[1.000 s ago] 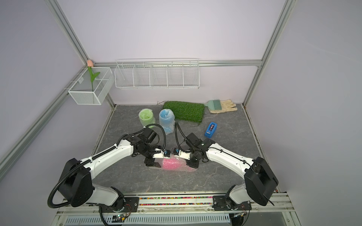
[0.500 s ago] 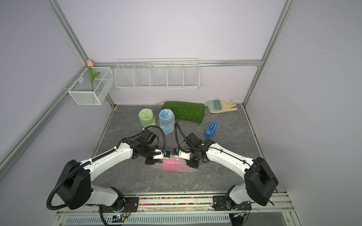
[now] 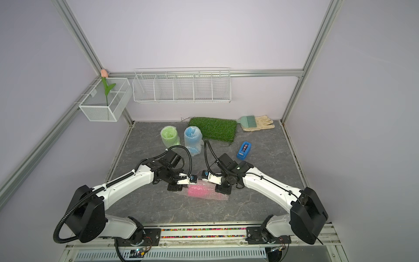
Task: Wrap wine glasses in bubble wrap
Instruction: Adjust the bubble wrap at the center of the board, then pull the tape from the tape cutter.
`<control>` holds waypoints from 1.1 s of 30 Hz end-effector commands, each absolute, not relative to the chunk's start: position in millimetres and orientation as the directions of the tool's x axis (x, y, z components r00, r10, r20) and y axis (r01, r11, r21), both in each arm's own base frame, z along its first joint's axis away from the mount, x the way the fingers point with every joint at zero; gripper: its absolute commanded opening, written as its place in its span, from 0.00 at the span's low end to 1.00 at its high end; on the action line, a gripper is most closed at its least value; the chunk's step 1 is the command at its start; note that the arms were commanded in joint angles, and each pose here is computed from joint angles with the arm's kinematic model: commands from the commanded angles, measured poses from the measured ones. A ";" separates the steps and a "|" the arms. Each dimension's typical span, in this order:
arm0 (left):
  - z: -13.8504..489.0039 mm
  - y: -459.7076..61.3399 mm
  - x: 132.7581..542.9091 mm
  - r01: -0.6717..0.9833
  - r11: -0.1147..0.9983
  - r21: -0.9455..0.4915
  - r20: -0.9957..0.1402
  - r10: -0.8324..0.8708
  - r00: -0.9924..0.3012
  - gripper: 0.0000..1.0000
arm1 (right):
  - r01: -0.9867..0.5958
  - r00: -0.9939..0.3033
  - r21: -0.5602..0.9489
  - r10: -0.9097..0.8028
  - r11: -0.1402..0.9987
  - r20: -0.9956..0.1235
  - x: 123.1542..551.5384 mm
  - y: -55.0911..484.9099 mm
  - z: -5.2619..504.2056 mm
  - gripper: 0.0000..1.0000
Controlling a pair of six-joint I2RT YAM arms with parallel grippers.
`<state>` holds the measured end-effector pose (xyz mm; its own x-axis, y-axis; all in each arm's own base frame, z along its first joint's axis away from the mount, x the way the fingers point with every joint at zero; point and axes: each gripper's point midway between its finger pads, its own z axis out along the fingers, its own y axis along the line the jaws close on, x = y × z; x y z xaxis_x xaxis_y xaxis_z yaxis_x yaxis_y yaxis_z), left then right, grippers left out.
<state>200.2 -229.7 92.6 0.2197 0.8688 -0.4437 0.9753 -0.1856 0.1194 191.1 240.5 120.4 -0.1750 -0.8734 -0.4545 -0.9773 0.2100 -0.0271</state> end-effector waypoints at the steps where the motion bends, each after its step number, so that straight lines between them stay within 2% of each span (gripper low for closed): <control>1: 99.2 -222.5 197.2 0.974 -0.184 0.129 -0.413 0.883 0.221 0.02 | -0.973 -0.195 -0.002 -0.830 0.230 -0.523 185.5 237.3 141.3 0.49; 3: 100.0 -220.0 197.0 0.974 -0.176 0.140 -0.404 0.888 0.219 0.02 | -0.959 -0.225 -0.008 -0.783 0.282 -0.580 194.3 237.8 156.4 0.50; 6: 103.6 -218.3 196.4 0.973 -0.163 0.164 -0.402 0.890 0.217 0.02 | -0.896 -0.339 0.015 -0.661 0.444 -0.669 223.3 232.0 178.9 0.52; 10: 108.7 -216.8 198.7 0.963 -0.142 0.229 -0.392 0.892 0.224 0.02 | -0.675 -0.563 0.175 -0.348 0.717 -0.750 278.6 202.3 201.2 0.51; 13: 110.2 -214.8 201.2 0.945 -0.133 0.297 -0.368 0.898 0.242 0.02 | -0.447 -0.698 0.355 -0.071 0.821 -0.713 311.0 168.9 203.8 0.47; 16: 108.7 -215.4 205.5 0.911 -0.131 0.391 -0.332 0.903 0.272 0.03 | -0.242 -0.774 0.535 0.171 0.810 -0.610 337.2 133.9 195.3 0.44; 19: 106.9 -215.9 209.3 0.869 -0.131 0.477 -0.294 0.908 0.298 0.03 | -0.086 -0.816 0.694 0.349 0.715 -0.461 357.5 112.3 178.5 0.44; 24: 111.0 -215.3 209.8 0.842 -0.105 0.529 -0.303 0.904 0.302 0.03 | 0.051 -0.834 0.818 0.475 0.573 -0.280 390.0 98.0 147.3 0.45; 26: 113.6 -215.6 209.9 0.837 -0.098 0.538 -0.311 0.900 0.305 0.03 | 0.087 -0.832 0.850 0.508 0.519 -0.225 402.6 95.6 134.9 0.41; 29: 114.2 -217.0 208.1 0.837 -0.100 0.538 -0.321 0.894 0.313 0.03 | 0.154 -0.833 0.854 0.530 0.498 -0.159 416.9 91.8 109.8 0.34; 33: 111.2 -216.1 206.7 0.842 -0.109 0.529 -0.315 0.896 0.314 0.03 | 0.191 -0.823 0.846 0.550 0.498 -0.138 428.6 85.3 91.7 0.33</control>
<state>207.3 -214.6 111.2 0.3035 0.9005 -0.3114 0.8484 -0.1067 0.5185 410.6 86.5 76.1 -0.8406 0.5277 -0.1221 0.2219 0.5411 0.8112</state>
